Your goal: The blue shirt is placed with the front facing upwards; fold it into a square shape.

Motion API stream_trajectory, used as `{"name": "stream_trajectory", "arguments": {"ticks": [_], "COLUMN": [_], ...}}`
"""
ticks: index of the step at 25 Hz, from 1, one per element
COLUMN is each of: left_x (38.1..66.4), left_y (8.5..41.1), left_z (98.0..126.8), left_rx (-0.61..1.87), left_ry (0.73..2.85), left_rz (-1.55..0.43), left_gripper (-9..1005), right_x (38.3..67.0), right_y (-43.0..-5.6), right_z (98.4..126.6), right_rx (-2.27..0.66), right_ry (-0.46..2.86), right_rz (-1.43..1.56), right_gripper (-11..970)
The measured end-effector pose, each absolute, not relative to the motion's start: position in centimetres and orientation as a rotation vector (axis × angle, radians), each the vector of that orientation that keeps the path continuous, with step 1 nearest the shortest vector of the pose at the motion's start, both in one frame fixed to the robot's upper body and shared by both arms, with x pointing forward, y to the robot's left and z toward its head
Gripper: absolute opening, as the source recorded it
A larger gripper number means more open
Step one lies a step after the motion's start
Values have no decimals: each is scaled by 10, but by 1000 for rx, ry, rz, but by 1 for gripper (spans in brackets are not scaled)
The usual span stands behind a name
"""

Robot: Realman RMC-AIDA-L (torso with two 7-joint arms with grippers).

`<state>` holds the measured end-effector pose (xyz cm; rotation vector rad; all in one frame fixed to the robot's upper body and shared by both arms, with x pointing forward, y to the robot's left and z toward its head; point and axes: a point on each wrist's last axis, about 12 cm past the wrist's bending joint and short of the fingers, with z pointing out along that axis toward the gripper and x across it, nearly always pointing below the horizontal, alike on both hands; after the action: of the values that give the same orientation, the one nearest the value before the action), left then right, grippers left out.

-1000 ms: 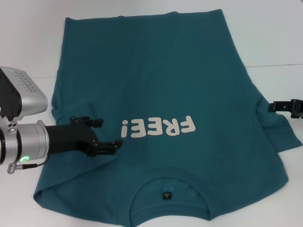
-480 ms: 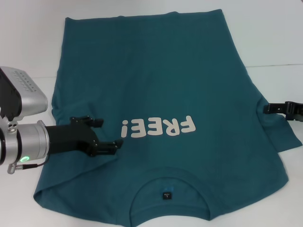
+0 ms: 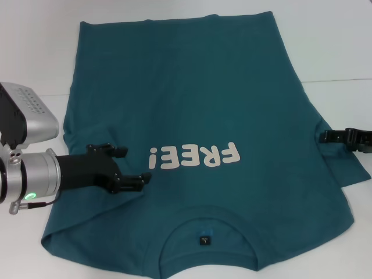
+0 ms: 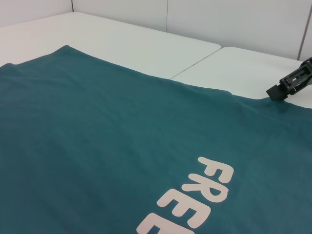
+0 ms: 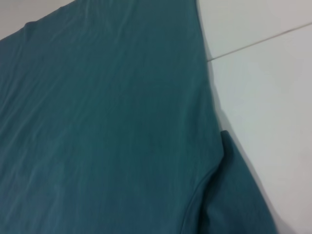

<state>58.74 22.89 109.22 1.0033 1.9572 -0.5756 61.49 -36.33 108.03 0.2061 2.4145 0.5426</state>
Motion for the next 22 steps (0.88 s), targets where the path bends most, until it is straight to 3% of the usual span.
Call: {"name": "stream_trajectory", "arguments": {"ticks": [22], "left_x": [586], "left_y": [228], "left_z": [1091], "left_rx": [1022], "left_ry": [1972], "left_rz": [-575], "left_gripper": [884], "right_x": [618], "right_y": [-364], "right_z": [1079], "right_rx": [199], "right_ry": [2412], "right_rz": [483], "right_gripper": [841]}}
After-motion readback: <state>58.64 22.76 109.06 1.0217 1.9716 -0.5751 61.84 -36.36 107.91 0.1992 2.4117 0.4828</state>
